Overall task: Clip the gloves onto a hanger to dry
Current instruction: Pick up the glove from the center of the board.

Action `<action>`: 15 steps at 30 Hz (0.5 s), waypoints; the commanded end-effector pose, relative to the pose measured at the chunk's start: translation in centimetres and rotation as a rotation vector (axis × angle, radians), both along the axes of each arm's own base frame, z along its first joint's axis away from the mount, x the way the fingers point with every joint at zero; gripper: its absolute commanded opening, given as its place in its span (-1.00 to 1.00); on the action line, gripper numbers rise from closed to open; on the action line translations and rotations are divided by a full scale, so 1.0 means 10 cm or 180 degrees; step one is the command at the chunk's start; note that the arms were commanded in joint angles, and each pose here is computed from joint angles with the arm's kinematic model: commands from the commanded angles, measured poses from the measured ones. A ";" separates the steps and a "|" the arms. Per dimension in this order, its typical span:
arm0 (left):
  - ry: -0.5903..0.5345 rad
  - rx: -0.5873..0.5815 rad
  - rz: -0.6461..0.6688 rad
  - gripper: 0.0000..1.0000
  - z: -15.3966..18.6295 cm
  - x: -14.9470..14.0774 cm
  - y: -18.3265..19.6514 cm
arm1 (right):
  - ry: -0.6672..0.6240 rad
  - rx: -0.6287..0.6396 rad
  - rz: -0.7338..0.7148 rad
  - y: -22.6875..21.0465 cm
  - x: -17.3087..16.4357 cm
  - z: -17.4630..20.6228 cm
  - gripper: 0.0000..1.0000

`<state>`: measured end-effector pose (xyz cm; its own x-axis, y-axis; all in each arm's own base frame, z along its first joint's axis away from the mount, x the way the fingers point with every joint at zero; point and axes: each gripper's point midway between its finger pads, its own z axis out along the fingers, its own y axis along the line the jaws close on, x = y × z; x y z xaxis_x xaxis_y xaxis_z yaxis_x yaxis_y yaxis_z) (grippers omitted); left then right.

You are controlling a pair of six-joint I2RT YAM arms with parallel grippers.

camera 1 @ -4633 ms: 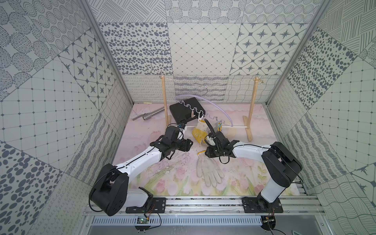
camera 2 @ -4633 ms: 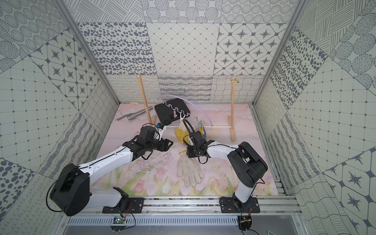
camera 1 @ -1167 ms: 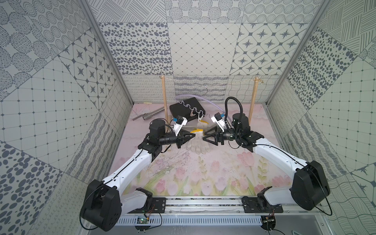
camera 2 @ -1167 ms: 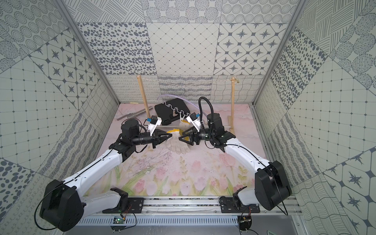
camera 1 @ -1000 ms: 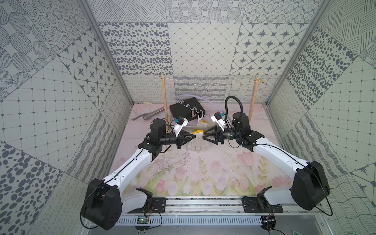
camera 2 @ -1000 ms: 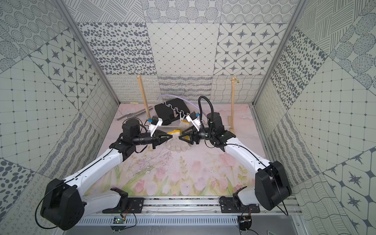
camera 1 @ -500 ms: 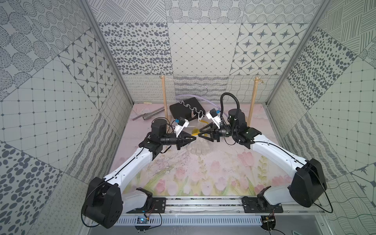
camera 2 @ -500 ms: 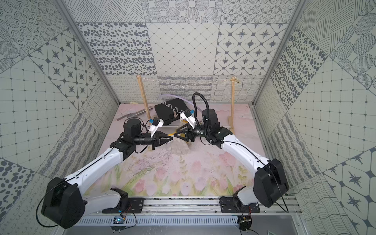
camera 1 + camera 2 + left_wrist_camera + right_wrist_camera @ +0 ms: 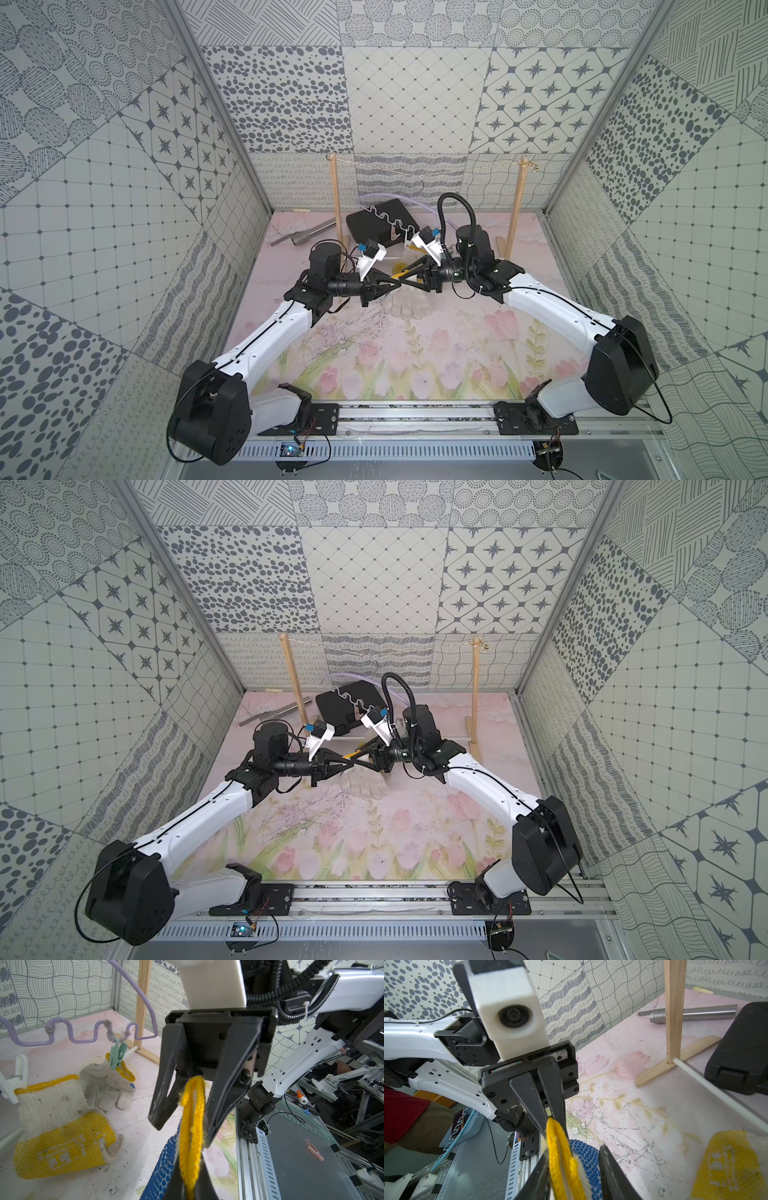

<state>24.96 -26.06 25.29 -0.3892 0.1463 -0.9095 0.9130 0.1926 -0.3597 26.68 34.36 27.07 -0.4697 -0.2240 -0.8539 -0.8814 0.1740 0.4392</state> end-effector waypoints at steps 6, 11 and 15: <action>-0.0099 -0.0053 -0.0120 -1.00 0.10 -0.03 -0.04 | -0.0140 0.0180 0.0079 0.10 0.03 0.13 -0.61; -0.0096 -0.0036 -0.0022 -1.00 0.10 0.01 -0.03 | -0.0130 0.0165 0.0070 0.09 0.03 0.11 -0.86; -0.0076 -0.0048 0.0003 -1.00 0.10 0.03 -0.03 | -0.0120 0.0162 0.0071 0.09 0.03 0.09 -0.93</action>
